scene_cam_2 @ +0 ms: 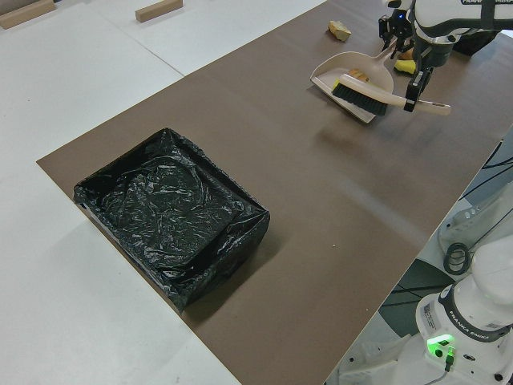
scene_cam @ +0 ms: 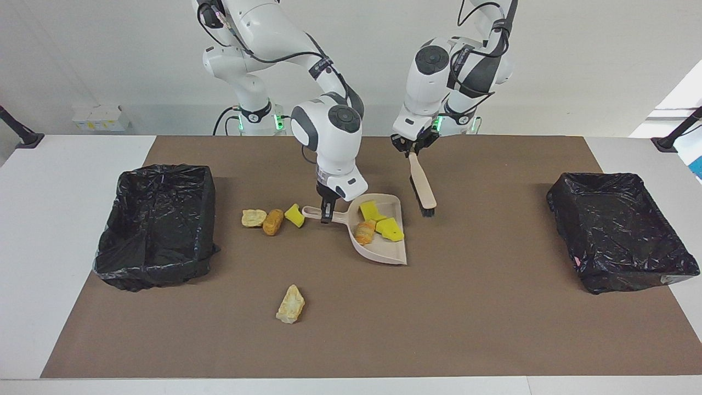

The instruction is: Sweep and dump trash in bin

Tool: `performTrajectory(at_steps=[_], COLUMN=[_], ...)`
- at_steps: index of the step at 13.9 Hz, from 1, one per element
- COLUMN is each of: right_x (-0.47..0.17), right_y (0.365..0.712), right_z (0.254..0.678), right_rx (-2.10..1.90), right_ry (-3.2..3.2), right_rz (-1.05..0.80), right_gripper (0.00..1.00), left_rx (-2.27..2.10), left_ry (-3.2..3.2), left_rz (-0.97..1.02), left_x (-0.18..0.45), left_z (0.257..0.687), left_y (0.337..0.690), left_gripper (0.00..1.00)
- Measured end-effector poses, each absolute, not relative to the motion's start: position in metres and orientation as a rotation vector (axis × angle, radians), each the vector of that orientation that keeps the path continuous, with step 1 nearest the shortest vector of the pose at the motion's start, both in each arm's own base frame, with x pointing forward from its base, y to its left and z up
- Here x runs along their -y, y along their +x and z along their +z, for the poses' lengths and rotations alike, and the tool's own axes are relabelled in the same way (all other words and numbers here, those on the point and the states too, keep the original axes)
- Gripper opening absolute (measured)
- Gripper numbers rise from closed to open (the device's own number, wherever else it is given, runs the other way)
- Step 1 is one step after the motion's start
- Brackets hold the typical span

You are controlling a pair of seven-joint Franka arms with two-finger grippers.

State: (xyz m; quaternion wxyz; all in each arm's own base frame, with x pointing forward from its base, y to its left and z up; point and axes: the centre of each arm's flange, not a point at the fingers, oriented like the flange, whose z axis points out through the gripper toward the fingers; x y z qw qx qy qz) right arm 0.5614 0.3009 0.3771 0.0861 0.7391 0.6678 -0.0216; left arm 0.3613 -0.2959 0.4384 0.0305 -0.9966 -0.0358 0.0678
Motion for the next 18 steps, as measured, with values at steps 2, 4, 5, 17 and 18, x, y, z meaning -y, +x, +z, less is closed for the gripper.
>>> performTrajectory(at_steps=[2, 4, 5, 17, 18], right_x=[-0.277, -0.253, -0.239, 0.073, 0.100], right_y=[0.572, 0.580, 0.584, 0.624, 0.620], right_z=[0.397, 0.416, 0.425, 0.480, 0.481], right_rx=[-1.937, -1.904, -1.892, -1.928, -1.926], right_ry=[2.235, 2.249, 2.252, 2.289, 2.292], right_rz=[-0.026, -0.001, 0.000, -0.042, -0.048], right_gripper=[0.33, 0.33, 0.33, 0.33, 0.33], left_rx=[0.033, -0.051, -0.051, 0.030, 0.002], left_ry=[-3.057, -3.033, -3.029, -3.100, -3.104], left_rz=[0.212, 0.216, 0.200, 0.158, 0.187], left_x=[0.302, 0.315, 0.323, 0.361, 0.360], left_z=[0.433, 0.422, 0.415, 0.346, 0.343], left_y=[0.332, 0.297, 0.282, 0.184, 0.185], left_gripper=[0.26, 0.26, 0.26, 0.26, 0.26])
